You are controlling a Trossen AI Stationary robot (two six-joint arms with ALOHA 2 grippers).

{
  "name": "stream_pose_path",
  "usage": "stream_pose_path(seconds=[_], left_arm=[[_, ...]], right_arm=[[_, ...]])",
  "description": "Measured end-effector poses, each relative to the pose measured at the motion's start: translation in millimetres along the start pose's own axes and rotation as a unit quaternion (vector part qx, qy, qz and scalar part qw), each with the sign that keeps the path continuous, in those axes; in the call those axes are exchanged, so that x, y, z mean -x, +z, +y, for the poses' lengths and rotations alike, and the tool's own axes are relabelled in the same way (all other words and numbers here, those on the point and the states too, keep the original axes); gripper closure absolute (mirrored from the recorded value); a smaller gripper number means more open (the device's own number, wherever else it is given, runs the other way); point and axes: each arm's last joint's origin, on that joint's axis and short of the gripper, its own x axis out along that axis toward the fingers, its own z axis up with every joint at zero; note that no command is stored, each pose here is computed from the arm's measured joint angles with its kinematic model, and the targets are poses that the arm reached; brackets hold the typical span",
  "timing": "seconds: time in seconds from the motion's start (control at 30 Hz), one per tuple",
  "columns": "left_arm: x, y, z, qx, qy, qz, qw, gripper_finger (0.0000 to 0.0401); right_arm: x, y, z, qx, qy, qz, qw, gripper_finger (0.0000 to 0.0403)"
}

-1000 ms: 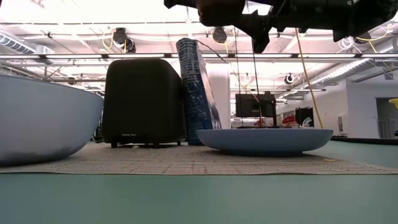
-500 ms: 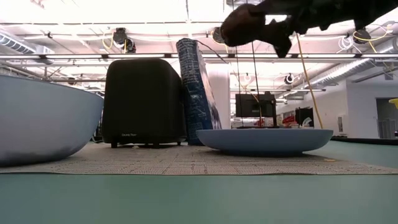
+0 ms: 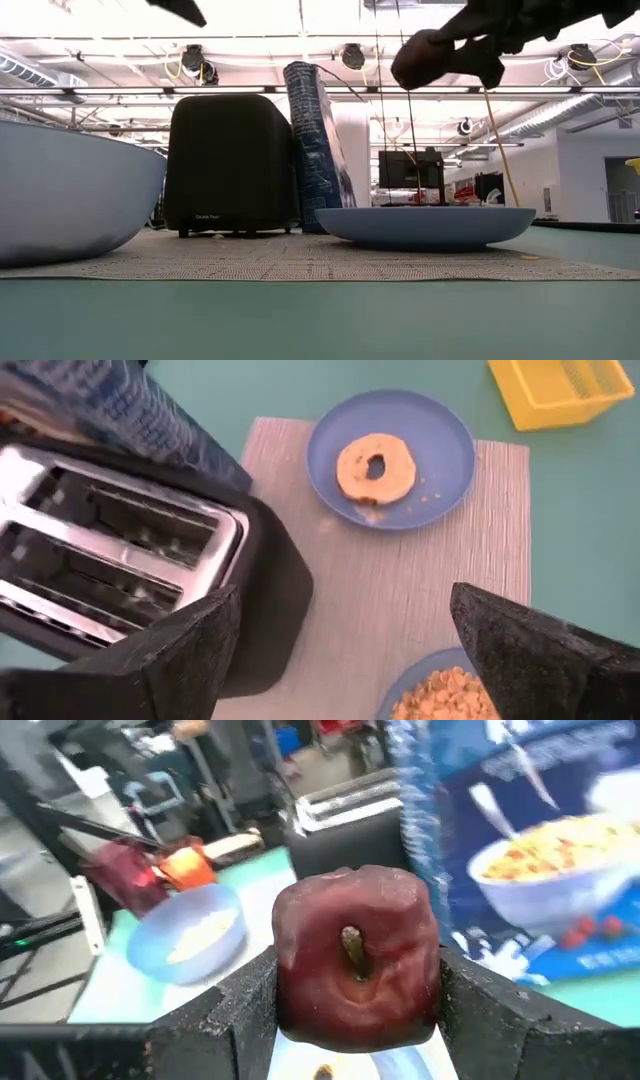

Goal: Arrange a breakfast setting
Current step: Put the apple on the top of the mat

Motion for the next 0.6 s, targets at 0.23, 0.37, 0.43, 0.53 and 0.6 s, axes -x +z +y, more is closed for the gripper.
stream_pose_path(seconds=[0.23,0.37,0.43,0.53,0.6], left_arm=[[-19.8,-34.7,6.4,0.028,-0.016,-0.038,0.999,0.0036],[-27.4,-45.4,9.2,0.042,-0.025,-0.066,0.997,0.0036],[-29.9,-48.8,9.8,0.047,-0.030,-0.077,0.995,0.0036],[-31.7,-51.4,10.1,0.049,-0.032,-0.083,0.995,0.0036],[-32.1,-51.6,10.1,0.049,-0.032,-0.083,0.995,0.0036]], right_arm=[[0.9,20.6,-9.9,-0.004,-0.064,0.049,0.997,0.0188],[-4.5,28.0,-20.0,-0.017,-0.108,0.074,0.991,0.0188],[-9.4,29.5,-27.4,-0.039,-0.134,0.086,0.987,0.0188],[-18.0,29.6,-40.6,-0.093,-0.164,0.096,0.977,0.0188],[-24.1,28.2,-49.9,-0.129,-0.164,0.112,0.972,0.0188]])
